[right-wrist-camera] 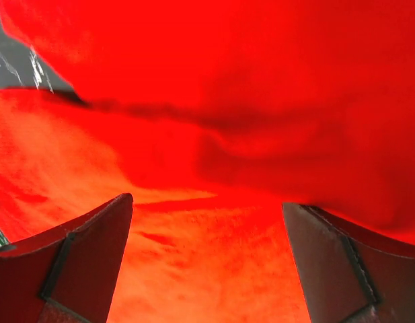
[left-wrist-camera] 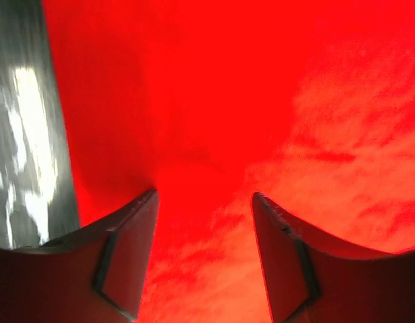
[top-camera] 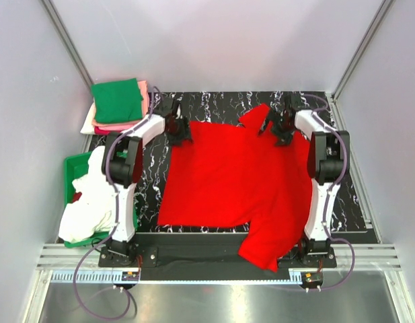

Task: Fold and stack the t-shirts
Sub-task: Flatten the tshirt out

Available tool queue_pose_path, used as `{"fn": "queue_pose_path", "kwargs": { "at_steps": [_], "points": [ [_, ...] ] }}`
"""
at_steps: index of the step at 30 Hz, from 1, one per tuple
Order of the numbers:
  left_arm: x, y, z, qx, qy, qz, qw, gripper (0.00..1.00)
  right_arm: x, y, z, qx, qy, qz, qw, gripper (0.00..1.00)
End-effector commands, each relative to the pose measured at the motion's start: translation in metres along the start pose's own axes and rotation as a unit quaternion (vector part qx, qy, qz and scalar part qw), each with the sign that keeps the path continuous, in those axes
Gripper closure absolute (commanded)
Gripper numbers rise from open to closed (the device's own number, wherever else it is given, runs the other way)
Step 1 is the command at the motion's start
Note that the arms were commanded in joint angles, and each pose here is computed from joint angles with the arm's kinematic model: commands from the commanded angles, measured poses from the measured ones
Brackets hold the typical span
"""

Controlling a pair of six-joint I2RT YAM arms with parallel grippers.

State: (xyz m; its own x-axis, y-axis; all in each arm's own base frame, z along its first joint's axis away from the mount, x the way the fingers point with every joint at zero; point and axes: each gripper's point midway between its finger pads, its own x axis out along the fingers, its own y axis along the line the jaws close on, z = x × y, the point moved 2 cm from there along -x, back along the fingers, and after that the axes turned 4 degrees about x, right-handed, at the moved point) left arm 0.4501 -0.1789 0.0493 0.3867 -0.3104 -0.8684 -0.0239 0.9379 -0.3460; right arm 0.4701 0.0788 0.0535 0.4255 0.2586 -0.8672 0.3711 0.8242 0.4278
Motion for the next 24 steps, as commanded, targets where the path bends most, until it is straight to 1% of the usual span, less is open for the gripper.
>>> {"fn": "queue_pose_path", "kwargs": {
  "at_steps": [1, 2, 3, 4, 5, 6, 8, 9, 11, 13, 15, 16, 17, 18, 19, 20, 21, 22, 23, 24],
  "points": [
    [0.021, 0.015, 0.003, -0.012, 0.026, 0.020, 0.999, 0.42, 0.022, 0.004, 0.011, 0.001, 0.024, -0.001, 1.000, 0.01],
    [0.020, 0.012, 0.013, -0.014, 0.022, 0.015, 1.000, 0.46, 0.027, 0.008, 0.013, 0.007, 0.029, 0.005, 1.000, 0.01],
    [0.029, 0.016, 0.011, -0.018, 0.033, 0.015, 0.999, 0.48, 0.031, 0.010, 0.016, 0.008, 0.033, 0.009, 0.999, 0.00],
    [0.030, 0.019, 0.018, -0.023, 0.030, 0.014, 0.999, 0.49, 0.044, 0.004, 0.010, 0.015, 0.052, -0.003, 0.999, 0.00],
    [0.027, 0.018, 0.029, -0.025, 0.024, 0.010, 0.999, 0.49, 0.043, 0.014, 0.028, 0.017, 0.033, 0.007, 0.999, 0.01],
    [0.035, 0.021, 0.031, -0.026, 0.029, 0.009, 0.999, 0.49, 0.046, 0.019, 0.033, 0.019, 0.031, 0.012, 0.999, 0.00],
    [0.036, 0.031, 0.042, -0.036, 0.030, 0.008, 0.999, 0.50, 0.056, 0.030, 0.048, 0.021, 0.026, 0.025, 0.999, 0.00],
    [0.038, 0.030, 0.057, -0.034, 0.017, -0.002, 0.999, 0.50, 0.057, 0.033, 0.054, 0.022, 0.023, 0.028, 0.999, 0.00],
    [0.037, 0.040, 0.072, -0.042, 0.009, -0.003, 0.999, 0.49, 0.063, 0.044, 0.069, 0.021, 0.016, 0.041, 0.999, 0.00],
    [0.033, 0.044, 0.101, -0.038, -0.018, -0.019, 0.999, 0.49, 0.066, 0.053, 0.081, 0.020, 0.004, 0.053, 0.998, 0.00],
    [0.032, 0.045, 0.116, -0.035, -0.033, -0.037, 0.998, 0.49, 0.066, 0.060, 0.087, 0.016, -0.002, 0.071, 0.997, 0.00],
    [0.021, 0.042, 0.133, -0.031, -0.058, -0.051, 0.997, 0.47, 0.061, 0.069, 0.091, 0.012, -0.008, 0.090, 0.996, 0.00],
    [0.016, 0.041, 0.138, -0.029, -0.066, -0.060, 0.996, 0.45, 0.056, 0.073, 0.092, 0.011, -0.010, 0.099, 0.995, 0.00],
    [0.000, 0.034, 0.146, -0.023, -0.081, -0.072, 0.994, 0.42, 0.051, 0.077, 0.093, 0.009, -0.011, 0.106, 0.994, 0.00],
    [-0.004, 0.033, 0.143, -0.022, -0.079, -0.073, 0.994, 0.39, 0.039, 0.084, 0.093, 0.005, -0.012, 0.121, 0.993, 0.00],
    [-0.011, 0.029, 0.144, -0.017, -0.087, -0.081, 0.993, 0.34, 0.032, 0.088, 0.092, 0.003, -0.013, 0.127, 0.992, 0.00],
    [-0.040, 0.014, 0.152, -0.007, -0.109, -0.097, 0.989, 0.32, 0.022, 0.092, 0.092, -0.002, -0.018, 0.132, 0.991, 0.00],
    [-0.040, 0.013, 0.141, -0.007, -0.100, -0.095, 0.990, 0.30, 0.002, 0.097, 0.094, -0.011, -0.031, 0.138, 0.990, 0.00],
    [-0.071, 0.001, 0.147, 0.005, -0.124, -0.102, 0.987, 0.22, -0.010, 0.101, 0.094, -0.018, -0.037, 0.141, 0.989, 0.00],
    [-0.083, -0.004, 0.145, 0.009, -0.129, -0.101, 0.986, 0.19, -0.038, 0.110, 0.098, -0.029, -0.054, 0.150, 0.987, 0.00]
  ]
}}
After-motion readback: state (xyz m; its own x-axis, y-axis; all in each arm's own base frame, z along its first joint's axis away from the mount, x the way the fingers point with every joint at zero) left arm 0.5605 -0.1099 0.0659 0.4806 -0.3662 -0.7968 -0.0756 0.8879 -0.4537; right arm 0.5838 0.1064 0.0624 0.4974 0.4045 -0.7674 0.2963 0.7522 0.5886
